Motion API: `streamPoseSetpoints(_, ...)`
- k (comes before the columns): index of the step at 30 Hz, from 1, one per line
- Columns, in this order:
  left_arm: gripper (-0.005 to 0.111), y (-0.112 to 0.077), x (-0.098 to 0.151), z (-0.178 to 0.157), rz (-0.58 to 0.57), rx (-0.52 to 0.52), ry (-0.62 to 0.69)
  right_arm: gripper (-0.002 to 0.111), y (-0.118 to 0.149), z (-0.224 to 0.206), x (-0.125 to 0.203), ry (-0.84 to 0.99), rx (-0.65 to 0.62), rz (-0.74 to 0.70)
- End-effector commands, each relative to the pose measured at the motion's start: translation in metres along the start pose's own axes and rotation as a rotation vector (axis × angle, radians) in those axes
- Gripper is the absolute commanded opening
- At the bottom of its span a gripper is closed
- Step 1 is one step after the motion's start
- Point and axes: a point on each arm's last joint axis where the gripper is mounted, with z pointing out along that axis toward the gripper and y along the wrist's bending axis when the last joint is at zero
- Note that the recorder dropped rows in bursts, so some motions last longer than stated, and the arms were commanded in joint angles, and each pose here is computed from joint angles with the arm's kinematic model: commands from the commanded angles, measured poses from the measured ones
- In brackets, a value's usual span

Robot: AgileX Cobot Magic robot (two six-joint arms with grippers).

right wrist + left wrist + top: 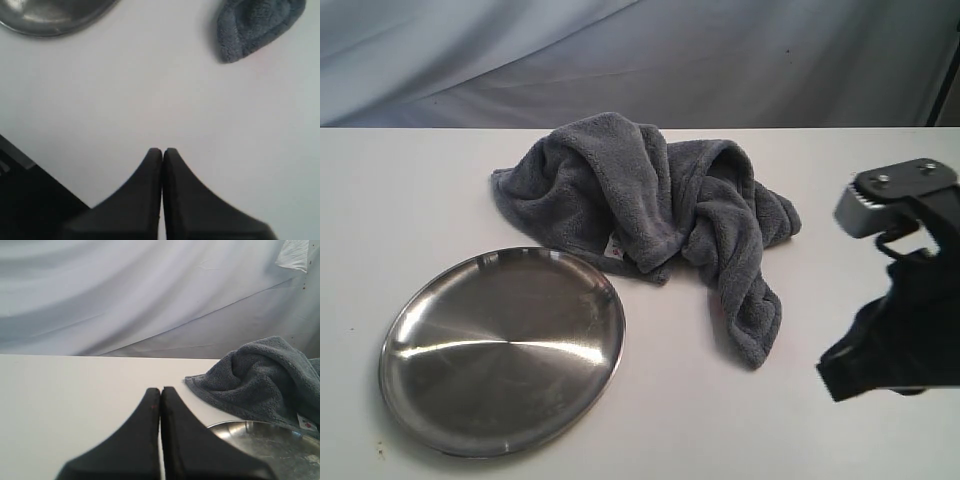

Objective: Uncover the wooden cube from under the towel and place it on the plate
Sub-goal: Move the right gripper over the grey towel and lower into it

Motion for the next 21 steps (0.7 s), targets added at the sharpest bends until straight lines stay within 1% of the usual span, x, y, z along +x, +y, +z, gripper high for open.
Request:
streamPoseSetpoints(1, 0.001, 0.0, 0.001, 0.0, 0.0, 0.001, -0.001, 0.0, 0.012, 0.024, -0.033, 0.061, -0.027, -0.058)
streamPoseSetpoints(8, 0.001, 0.0, 0.001, 0.0, 0.0, 0.001, -0.001, 0.0, 0.048, 0.067, -0.092, 0.114, -0.06, -0.182)
streamPoseSetpoints(14, 0.001, 0.0, 0.001, 0.0, -0.002, 0.001, -0.001, 0.0, 0.08, 0.102, -0.149, 0.011, -0.059, -0.284)
streamPoseSetpoints(18, 0.001, 0.0, 0.001, 0.0, -0.002, 0.001, -0.001, 0.0, 0.087, 0.122, -0.18, -0.036, -0.058, -0.298)
streamPoseSetpoints(21, 0.001, 0.0, 0.001, 0.0, -0.002, 0.001, -0.001, 0.0, 0.081, 0.136, -0.197, -0.058, -0.003, -0.334)
